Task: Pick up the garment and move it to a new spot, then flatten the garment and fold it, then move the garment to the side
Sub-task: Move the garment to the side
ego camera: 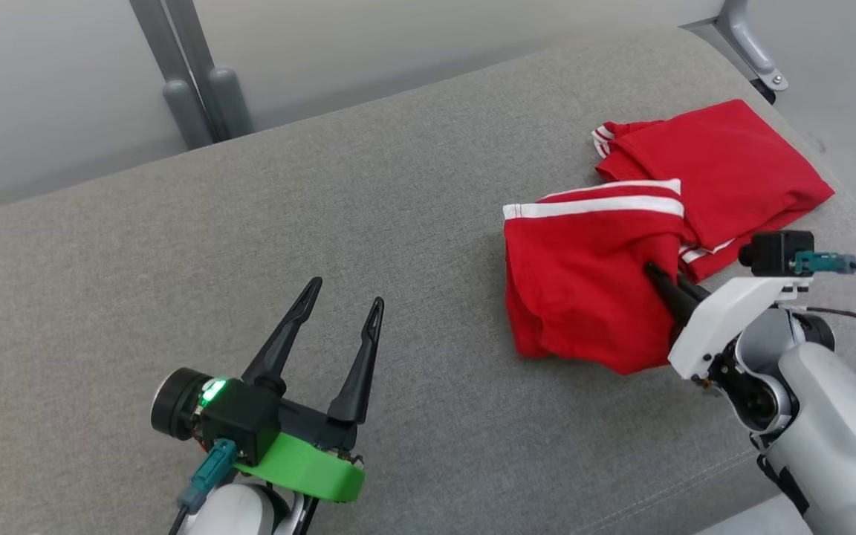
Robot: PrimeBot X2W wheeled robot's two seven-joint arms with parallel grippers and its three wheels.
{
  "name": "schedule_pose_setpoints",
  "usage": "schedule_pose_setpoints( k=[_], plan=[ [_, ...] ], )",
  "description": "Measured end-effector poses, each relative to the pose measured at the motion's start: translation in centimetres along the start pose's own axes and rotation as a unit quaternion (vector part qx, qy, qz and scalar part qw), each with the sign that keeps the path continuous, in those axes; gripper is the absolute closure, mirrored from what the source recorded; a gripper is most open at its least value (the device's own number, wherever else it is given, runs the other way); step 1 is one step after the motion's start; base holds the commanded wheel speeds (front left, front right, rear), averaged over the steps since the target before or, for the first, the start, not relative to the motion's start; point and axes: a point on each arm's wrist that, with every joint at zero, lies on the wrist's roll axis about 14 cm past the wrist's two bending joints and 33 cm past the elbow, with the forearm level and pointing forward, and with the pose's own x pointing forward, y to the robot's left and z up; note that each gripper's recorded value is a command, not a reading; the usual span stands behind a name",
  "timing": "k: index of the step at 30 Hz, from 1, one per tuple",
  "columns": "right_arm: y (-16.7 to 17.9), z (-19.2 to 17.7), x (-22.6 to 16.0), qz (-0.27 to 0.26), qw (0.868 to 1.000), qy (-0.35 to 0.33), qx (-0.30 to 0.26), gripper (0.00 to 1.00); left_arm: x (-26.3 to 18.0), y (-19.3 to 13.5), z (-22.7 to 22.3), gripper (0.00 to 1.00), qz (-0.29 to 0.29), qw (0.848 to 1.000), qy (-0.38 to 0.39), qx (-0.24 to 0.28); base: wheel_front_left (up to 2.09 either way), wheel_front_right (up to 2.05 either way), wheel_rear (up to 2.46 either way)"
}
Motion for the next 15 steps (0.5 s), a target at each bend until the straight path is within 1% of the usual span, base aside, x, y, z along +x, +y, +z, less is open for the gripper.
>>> schedule_pose_setpoints(
  k=[1, 5, 8, 10, 15],
  plan=[
    [0.0, 0.4, 0.1, 0.001, 1.0, -0.004, -0.006, 1.0, 0.1, 0.0, -0.2, 0.0, -0.003, 1.0, 0.002, -0.001, 0.0, 0.0, 0.0],
    [-0.4, 3.2, 1.1, 0.005, 0.998, -0.022, -0.058, 1.0, 0.4, 0.6, -1.3, 0.0, -0.008, 1.0, 0.014, 0.001, 0.0, 0.0, 0.0],
    [0.0, 4.4, 2.5, 0.016, 0.996, -0.016, -0.09, 1.0, 0.6, 1.5, -2.0, 0.0, -0.006, 1.0, 0.021, 0.0, 0.0, 0.0, 0.0],
    [-0.6, 4.8, 3.6, 0.012, 0.994, -0.002, -0.113, 1.0, 0.7, 2.1, -2.7, 0.0, -0.006, 1.0, 0.029, -0.001, 0.0, 0.0, 0.0],
    [-3.1, 5.8, 5.9, -0.01, 0.988, 0.026, -0.149, 1.0, 0.8, 3.7, -4.4, 0.0, -0.004, 0.999, 0.045, -0.001, 0.0, 0.0, 0.0]
  ],
)
